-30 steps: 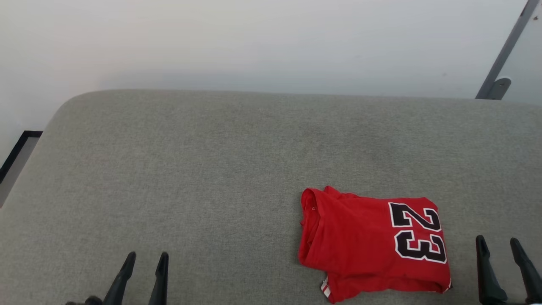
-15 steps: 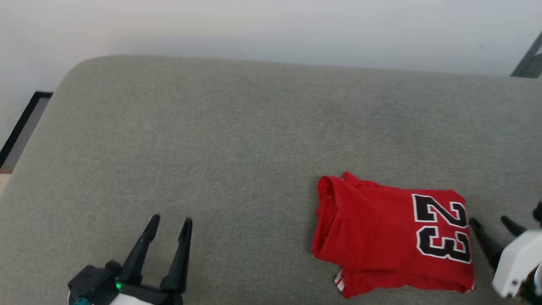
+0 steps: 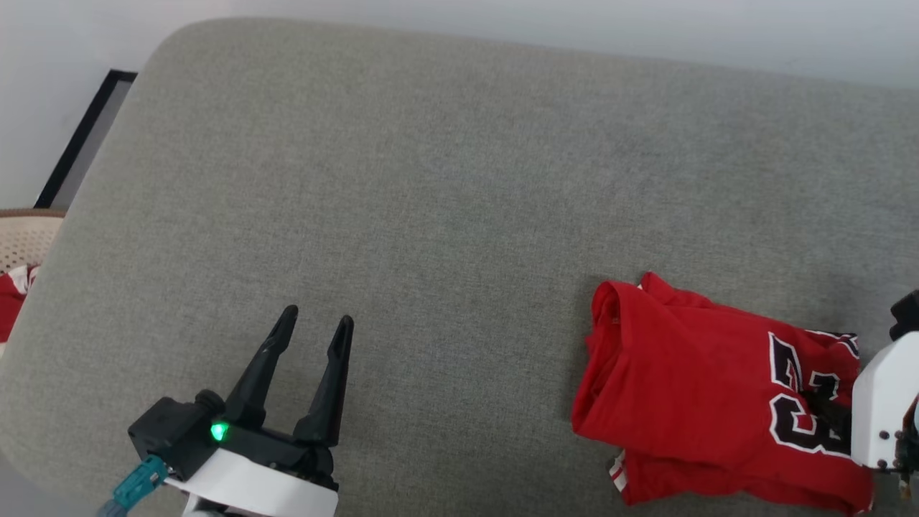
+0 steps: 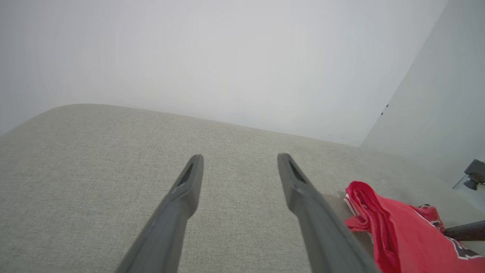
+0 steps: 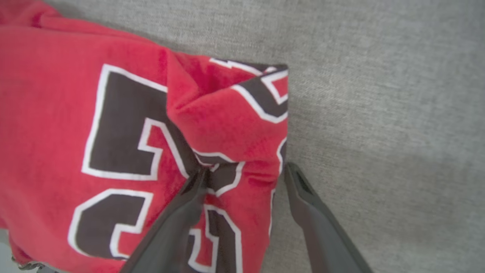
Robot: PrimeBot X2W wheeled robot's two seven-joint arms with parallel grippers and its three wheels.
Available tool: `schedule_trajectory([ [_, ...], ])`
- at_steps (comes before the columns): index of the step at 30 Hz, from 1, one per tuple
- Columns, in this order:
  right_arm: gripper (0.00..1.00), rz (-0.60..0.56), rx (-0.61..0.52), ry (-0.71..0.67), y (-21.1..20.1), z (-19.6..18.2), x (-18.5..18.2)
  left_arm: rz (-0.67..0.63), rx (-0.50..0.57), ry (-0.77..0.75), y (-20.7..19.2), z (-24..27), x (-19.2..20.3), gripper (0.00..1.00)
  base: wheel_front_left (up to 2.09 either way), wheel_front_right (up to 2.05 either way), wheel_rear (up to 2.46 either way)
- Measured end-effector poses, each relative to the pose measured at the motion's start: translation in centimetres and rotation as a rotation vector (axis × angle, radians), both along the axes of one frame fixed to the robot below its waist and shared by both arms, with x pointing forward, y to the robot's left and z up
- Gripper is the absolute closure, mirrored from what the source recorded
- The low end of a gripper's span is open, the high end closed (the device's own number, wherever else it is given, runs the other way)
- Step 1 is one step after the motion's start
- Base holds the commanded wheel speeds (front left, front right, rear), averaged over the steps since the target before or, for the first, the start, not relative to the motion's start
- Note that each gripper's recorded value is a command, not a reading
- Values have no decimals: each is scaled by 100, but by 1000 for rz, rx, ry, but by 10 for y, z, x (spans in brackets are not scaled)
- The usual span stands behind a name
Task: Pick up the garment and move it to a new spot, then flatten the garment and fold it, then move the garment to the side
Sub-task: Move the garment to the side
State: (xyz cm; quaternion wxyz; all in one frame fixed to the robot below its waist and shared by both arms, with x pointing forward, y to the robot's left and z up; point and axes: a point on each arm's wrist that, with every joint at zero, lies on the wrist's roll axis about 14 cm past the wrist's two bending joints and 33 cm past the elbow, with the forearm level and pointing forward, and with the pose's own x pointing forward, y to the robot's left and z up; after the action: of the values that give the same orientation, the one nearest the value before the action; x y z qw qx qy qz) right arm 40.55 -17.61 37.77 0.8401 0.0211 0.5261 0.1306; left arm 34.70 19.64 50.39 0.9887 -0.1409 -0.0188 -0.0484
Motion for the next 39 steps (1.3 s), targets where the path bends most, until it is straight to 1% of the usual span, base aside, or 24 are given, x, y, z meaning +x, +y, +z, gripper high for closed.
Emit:
schedule_trajectory([
  [2,0,10,-8,27,4,-5,1,-2,-5,9,0,-2,3,0,0,0,0],
  [3,25,13,-10,33,5,-7,2,-4,-7,14,0,-4,5,0,0,0,0],
  [4,55,14,-11,35,7,-8,4,-7,-9,20,0,-6,6,0,0,0,0],
  [5,80,15,-10,36,8,-9,5,-8,-11,27,0,-8,7,0,0,0,0],
  [6,100,11,-3,33,10,-10,7,-12,-12,31,0,-9,9,0,0,0,0],
  [8,100,-3,18,6,14,-7,12,-23,-12,31,-2,-10,14,0,0,0,0],
  [13,100,-81,46,-53,0,-1,15,-62,13,24,-6,-10,27,0,0,0,0],
  [17,100,-203,15,-135,-43,12,20,-123,23,34,-19,-16,39,0,0,0,0],
  [20,100,-312,-10,-228,-81,30,27,-185,41,17,-31,-15,56,0,0,0,0],
  [25,100,-478,-105,-328,-151,53,29,-307,66,-18,-58,-13,87,0,0,0,0],
  [29,100,-600,-188,-432,-200,74,40,-388,79,-59,-73,-11,118,0,0,0,0],
  [30,100,-600,-188,-432,-200,74,40,-388,79,-59,-73,-11,118,0,0,0,0],
  [33,100,-673,-255,-483,-229,79,46,-444,87,-96,-85,-10,140,0,0,0,0],
  [37,100,-763,-382,-567,-268,90,55,-487,84,-118,-92,-16,164,0,0,0,0],
  [39,100,-787,-427,-582,-278,87,60,-499,71,-134,-95,-17,175,0,0,0,0],
])
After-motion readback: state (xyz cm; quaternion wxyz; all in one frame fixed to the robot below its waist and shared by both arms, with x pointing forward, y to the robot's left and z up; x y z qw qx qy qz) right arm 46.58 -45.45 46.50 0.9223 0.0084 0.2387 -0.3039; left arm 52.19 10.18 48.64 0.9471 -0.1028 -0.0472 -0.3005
